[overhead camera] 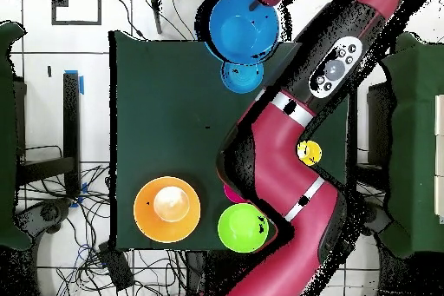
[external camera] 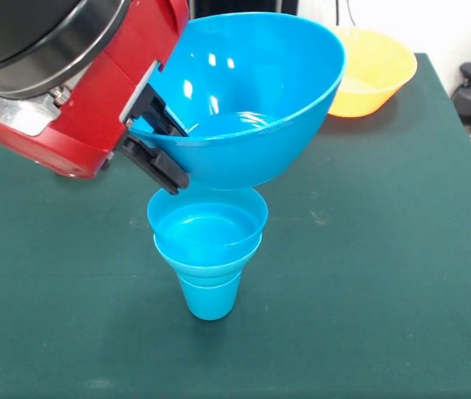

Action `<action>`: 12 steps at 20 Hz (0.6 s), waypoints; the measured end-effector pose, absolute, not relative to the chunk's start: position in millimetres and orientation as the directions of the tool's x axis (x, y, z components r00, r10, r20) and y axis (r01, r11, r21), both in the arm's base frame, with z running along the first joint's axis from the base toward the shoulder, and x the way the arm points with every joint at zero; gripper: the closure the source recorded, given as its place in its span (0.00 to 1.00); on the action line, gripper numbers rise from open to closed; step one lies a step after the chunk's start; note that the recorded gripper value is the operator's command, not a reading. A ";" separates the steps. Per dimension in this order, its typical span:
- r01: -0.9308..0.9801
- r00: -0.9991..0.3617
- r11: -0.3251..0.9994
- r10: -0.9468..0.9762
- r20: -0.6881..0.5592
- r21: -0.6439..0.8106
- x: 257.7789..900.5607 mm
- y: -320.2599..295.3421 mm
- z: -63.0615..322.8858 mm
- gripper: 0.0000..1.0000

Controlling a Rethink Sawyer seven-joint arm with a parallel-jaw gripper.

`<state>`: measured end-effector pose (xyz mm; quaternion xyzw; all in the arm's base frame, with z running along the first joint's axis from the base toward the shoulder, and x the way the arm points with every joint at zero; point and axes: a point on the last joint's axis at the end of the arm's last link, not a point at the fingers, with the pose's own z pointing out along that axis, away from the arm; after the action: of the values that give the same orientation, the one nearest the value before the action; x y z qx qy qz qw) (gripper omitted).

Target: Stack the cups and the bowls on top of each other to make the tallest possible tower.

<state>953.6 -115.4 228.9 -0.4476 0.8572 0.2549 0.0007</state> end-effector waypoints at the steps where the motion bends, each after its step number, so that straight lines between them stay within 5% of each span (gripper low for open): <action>1: -0.768 -0.599 0.469 -0.767 -0.230 0.436 953.6 -115.4 229.2 1.00; 12: -0.786 -0.602 0.515 -0.765 -0.231 0.343 964.9 -122.1 223.3 1.00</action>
<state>964.9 -122.1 223.3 -0.4455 0.8699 0.2101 0.0250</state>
